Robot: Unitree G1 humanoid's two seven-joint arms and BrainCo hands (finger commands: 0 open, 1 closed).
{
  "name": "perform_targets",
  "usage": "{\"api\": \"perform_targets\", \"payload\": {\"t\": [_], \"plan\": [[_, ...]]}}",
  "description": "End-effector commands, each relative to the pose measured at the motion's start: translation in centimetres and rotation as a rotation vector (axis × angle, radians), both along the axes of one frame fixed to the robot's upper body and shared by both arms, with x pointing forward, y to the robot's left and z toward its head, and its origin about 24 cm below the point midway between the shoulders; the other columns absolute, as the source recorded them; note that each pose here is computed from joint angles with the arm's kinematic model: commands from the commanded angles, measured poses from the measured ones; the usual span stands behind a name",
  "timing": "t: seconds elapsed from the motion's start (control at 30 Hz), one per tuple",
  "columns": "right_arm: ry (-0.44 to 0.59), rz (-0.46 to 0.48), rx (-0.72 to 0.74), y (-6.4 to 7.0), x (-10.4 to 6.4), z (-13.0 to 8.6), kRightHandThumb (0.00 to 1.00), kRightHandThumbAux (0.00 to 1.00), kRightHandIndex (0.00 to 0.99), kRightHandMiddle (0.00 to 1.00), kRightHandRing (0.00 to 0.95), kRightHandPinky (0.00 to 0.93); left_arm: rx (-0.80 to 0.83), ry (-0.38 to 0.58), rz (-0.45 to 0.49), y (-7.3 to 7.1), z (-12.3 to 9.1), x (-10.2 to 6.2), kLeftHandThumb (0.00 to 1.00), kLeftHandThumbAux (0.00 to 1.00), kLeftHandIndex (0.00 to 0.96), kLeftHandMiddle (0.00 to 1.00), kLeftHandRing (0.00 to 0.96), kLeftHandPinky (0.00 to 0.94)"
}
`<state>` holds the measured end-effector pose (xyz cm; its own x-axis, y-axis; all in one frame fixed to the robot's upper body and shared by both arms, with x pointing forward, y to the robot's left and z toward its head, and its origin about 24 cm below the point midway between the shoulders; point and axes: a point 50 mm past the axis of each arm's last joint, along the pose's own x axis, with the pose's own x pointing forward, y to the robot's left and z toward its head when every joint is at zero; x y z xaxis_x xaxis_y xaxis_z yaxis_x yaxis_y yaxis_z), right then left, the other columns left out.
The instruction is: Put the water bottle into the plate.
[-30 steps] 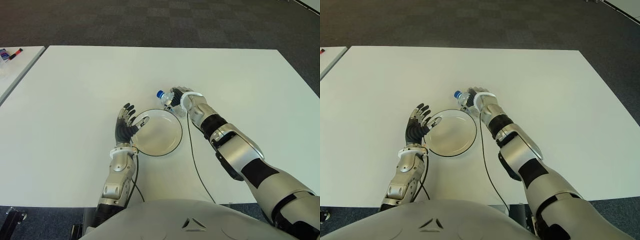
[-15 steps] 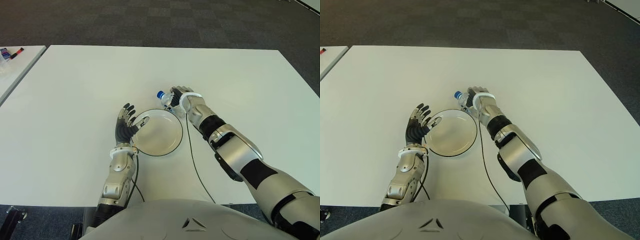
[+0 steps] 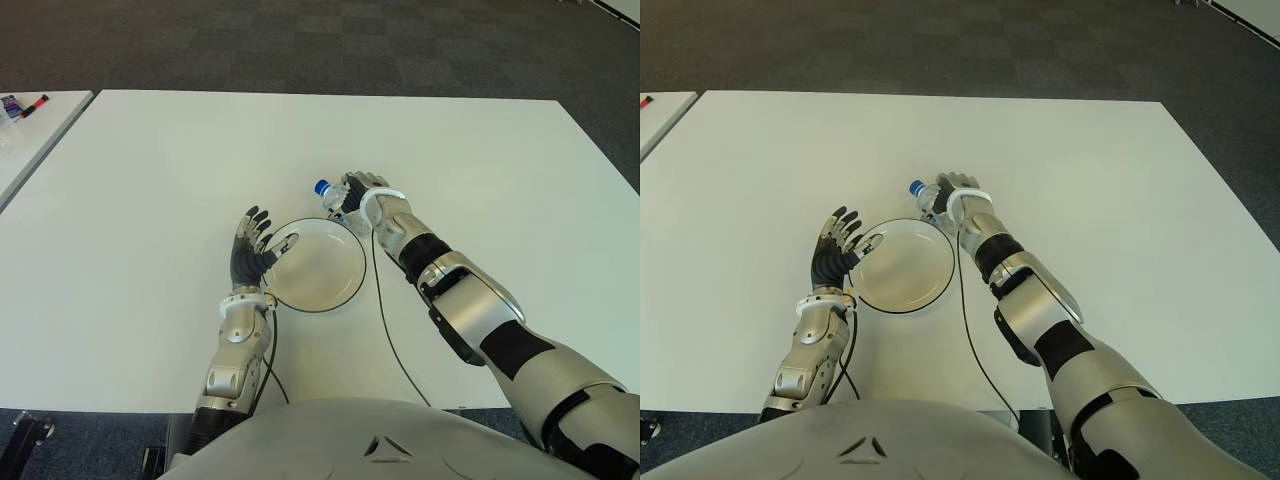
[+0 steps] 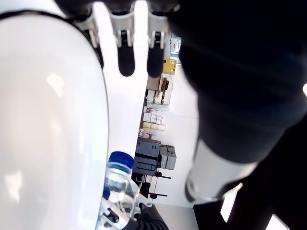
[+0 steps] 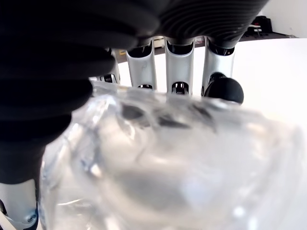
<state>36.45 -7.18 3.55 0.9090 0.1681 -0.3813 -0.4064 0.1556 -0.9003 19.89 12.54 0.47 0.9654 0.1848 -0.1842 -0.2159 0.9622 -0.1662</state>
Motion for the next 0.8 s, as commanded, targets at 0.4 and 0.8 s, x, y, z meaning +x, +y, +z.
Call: {"api": "perform_targets", "payload": {"t": [0.4, 0.8], "plan": [[-0.027, -0.016, 0.044, -0.03, -0.31, -0.31, 0.729, 0.708, 0.431, 0.819, 0.861, 0.879, -0.069, 0.019, 0.024, -1.22, -0.04, -0.10, 0.000, 0.918, 0.125, 0.166, 0.157, 0.183], [-0.038, -0.020, 0.080, -0.08, -0.45, -0.39, 0.730, 0.706, 0.432, 0.822, 0.860, 0.884, -0.072, 0.019, 0.027, -1.26, -0.12, -0.08, 0.000, 0.930, 0.120, 0.163, 0.157, 0.186]]}}
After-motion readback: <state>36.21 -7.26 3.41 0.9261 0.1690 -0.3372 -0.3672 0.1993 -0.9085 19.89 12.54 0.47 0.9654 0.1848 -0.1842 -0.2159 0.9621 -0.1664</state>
